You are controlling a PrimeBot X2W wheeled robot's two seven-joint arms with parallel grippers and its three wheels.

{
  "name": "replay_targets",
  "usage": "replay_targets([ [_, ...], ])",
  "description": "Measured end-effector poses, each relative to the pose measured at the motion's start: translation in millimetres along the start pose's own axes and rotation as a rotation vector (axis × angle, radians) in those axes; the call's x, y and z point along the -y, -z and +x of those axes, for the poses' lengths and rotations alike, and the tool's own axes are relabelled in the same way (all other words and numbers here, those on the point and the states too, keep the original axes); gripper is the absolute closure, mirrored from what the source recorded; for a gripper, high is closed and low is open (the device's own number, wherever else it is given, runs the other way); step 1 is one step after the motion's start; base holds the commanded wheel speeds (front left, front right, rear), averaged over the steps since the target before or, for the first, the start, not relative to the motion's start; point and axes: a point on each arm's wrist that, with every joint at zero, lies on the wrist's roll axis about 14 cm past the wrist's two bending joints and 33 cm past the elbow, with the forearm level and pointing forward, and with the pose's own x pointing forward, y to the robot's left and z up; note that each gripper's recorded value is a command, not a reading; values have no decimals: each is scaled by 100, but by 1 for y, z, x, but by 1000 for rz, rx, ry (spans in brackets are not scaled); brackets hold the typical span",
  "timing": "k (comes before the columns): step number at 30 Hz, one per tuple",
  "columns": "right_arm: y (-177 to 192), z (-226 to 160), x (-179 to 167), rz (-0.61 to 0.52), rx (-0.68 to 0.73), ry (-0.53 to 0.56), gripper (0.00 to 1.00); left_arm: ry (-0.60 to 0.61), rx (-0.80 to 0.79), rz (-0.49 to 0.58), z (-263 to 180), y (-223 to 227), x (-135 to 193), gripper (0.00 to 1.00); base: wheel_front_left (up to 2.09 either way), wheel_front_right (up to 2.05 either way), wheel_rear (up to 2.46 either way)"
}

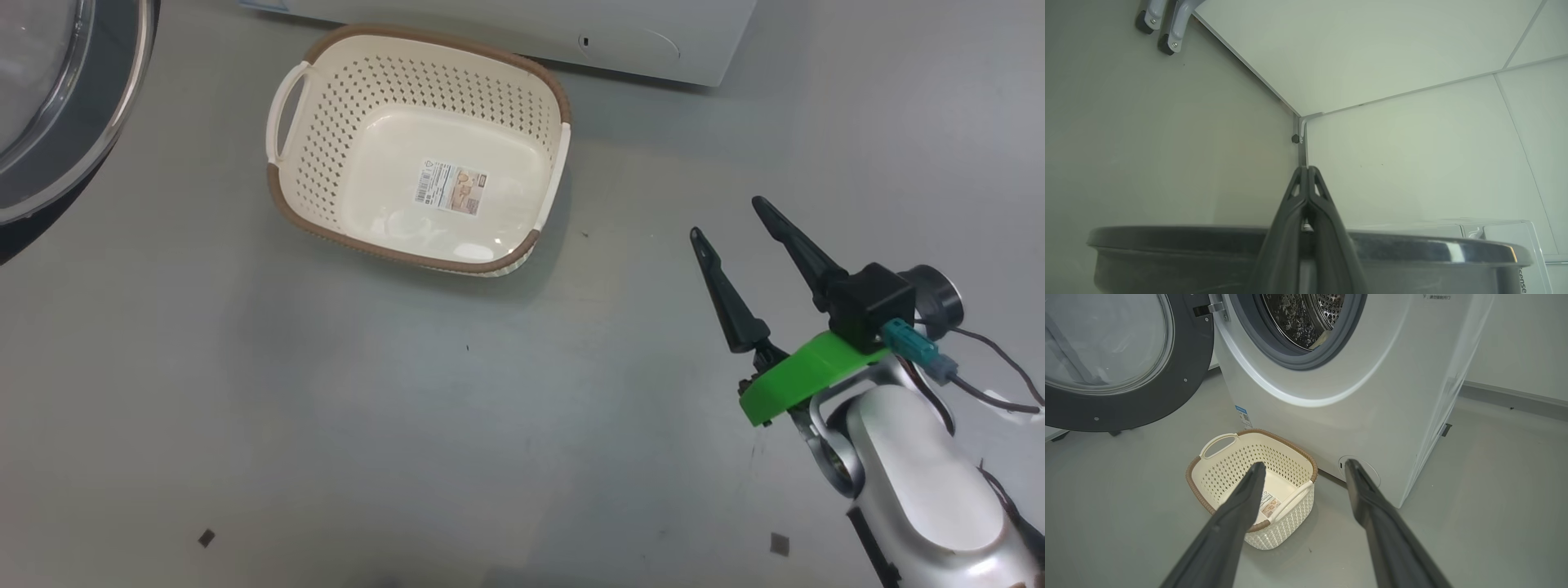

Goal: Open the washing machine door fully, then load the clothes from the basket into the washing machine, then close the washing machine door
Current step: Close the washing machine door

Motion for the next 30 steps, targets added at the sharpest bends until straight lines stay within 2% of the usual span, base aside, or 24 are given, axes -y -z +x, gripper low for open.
replay_targets([
  [14, -12, 1, -7, 0, 24, -4, 0, 12, -160, 69, -15, 11, 0, 100, 0, 0, 0],
  [30, -39, 0, -15, 0, 82, -3, 0, 118, -359, 90, -46, 51, 6, 100, 0, 0, 0],
])
